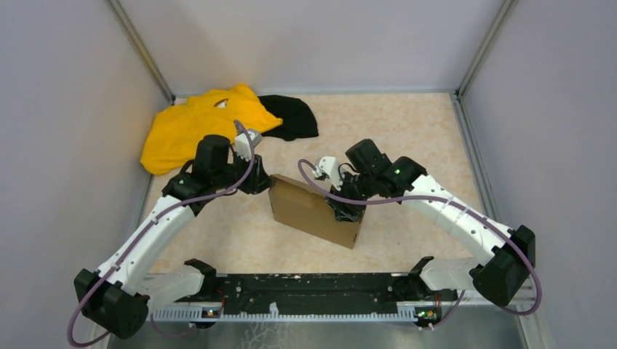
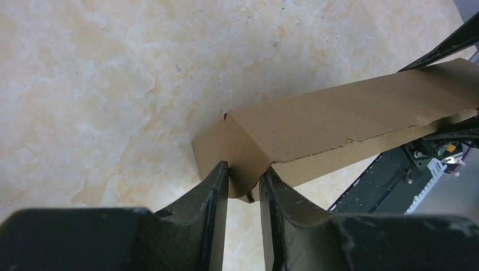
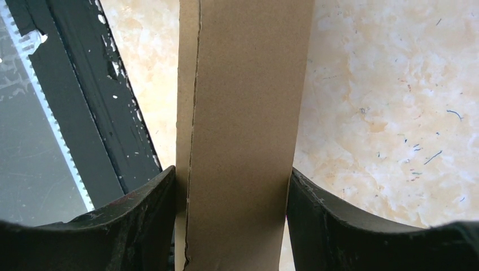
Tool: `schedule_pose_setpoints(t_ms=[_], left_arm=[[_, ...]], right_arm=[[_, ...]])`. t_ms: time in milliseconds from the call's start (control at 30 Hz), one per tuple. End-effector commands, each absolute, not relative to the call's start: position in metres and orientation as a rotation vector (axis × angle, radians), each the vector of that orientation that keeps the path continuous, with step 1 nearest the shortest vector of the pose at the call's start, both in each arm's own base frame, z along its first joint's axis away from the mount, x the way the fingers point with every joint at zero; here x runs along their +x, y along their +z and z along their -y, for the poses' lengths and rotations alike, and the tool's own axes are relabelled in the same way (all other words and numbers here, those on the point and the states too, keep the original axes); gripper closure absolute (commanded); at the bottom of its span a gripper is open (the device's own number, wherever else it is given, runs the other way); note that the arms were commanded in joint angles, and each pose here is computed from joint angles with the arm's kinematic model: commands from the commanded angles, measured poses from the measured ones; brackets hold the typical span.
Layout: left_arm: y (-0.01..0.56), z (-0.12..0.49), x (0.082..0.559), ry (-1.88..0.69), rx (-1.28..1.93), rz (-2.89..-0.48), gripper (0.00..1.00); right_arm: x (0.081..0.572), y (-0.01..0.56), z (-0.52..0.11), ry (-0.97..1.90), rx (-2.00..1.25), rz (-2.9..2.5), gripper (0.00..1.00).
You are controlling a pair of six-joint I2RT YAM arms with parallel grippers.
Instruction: Fold the paper box
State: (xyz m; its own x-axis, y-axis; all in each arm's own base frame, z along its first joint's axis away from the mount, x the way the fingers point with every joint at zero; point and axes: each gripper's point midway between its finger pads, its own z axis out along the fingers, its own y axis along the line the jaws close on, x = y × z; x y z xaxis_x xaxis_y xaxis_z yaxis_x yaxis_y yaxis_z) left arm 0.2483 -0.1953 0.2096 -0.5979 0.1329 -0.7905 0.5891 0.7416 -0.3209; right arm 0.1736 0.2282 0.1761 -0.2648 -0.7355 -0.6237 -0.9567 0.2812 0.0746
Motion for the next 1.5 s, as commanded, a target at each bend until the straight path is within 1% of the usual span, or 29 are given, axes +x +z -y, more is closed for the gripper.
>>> schedule_pose_setpoints(t_ms=[0, 367, 800, 1067, 1467], left_arm=[[0.219, 0.193, 0.254, -0.688, 0.514, -2.171, 0.68], [0.23, 0.199, 0.254, -0.693, 0.529, -2.225, 0.68], [0.238, 0.212, 0.247, -0.752, 0.512, -2.259, 0.68], [0.24, 0.215, 0.246, -0.754, 0.517, -2.276, 0.67], [0.242, 0.217, 0.245, -0.735, 0.527, -2.315, 0.68]], right_arm=[[0.169, 0.174, -0.232, 0.588, -1.601, -2.056, 0.81], [0.17, 0.175, -0.229, 0.51, -1.614, -2.057, 0.79], [0.174, 0.174, -0.235, 0.493, -1.597, -2.054, 0.81], [0.175, 0.174, -0.238, 0.501, -1.602, -2.036, 0.81], [0.177, 0.169, -0.233, 0.442, -1.595, -2.039, 0.82]])
